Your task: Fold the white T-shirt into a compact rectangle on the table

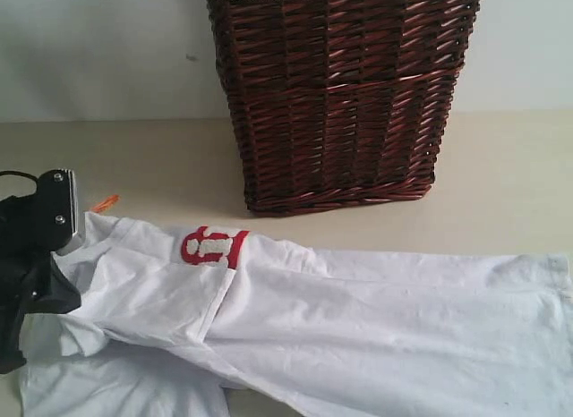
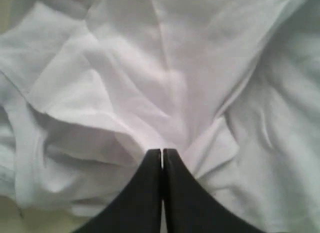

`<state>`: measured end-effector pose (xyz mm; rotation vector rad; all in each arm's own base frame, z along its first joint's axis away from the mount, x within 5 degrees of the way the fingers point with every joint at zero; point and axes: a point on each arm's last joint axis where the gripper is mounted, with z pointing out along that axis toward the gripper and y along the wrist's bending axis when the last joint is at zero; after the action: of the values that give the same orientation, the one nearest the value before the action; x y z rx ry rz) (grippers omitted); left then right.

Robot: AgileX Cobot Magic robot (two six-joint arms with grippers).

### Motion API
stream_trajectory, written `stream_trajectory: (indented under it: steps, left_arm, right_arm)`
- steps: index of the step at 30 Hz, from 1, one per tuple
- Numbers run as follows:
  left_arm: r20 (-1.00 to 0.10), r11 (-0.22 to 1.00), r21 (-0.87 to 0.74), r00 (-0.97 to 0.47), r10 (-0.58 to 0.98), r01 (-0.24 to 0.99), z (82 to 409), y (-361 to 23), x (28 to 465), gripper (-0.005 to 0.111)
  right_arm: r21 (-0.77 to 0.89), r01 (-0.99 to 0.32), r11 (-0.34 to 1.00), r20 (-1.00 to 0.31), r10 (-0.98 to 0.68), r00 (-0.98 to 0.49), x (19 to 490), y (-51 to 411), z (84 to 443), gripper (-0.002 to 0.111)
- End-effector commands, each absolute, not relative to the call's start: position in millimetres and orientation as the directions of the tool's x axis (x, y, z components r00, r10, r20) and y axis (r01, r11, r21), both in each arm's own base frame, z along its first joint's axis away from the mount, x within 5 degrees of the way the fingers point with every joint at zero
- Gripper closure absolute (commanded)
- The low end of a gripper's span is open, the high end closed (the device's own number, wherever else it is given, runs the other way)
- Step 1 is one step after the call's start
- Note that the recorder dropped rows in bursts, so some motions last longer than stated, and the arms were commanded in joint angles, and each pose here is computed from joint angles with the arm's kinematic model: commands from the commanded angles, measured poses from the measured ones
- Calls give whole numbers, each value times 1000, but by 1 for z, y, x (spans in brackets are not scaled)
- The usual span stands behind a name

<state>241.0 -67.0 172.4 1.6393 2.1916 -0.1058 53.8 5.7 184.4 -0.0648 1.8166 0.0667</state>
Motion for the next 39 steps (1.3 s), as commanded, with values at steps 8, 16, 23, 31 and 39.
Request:
stream_trajectory:
  steps: [8,16,23,31,39]
  left_arm:
    - [-501,380,202,-238,832,902,178,-76,278,107]
    - [-504,393,148,-273,820,907,169,-78,279,90]
    - [-507,419,-55,-387,770,906,171,-84,263,40]
    - [-415,159,-249,-254,874,955,177,-79,211,61]
    - [-469,-109,-257,-25,883,960,138,-82,158,54]
  right_arm:
    - [7,-79,997,-973,-11,-232,54,6,184,108]
    - [9,-78,997,-973,-9,-232,54,6,184,108]
    - [7,-79,997,-973,-11,-232,54,6,184,108]
    - [7,-79,997,-973,-11,-232,54,6,184,108]
    - [7,-79,997,-973,-11,-232,54,6,184,108]
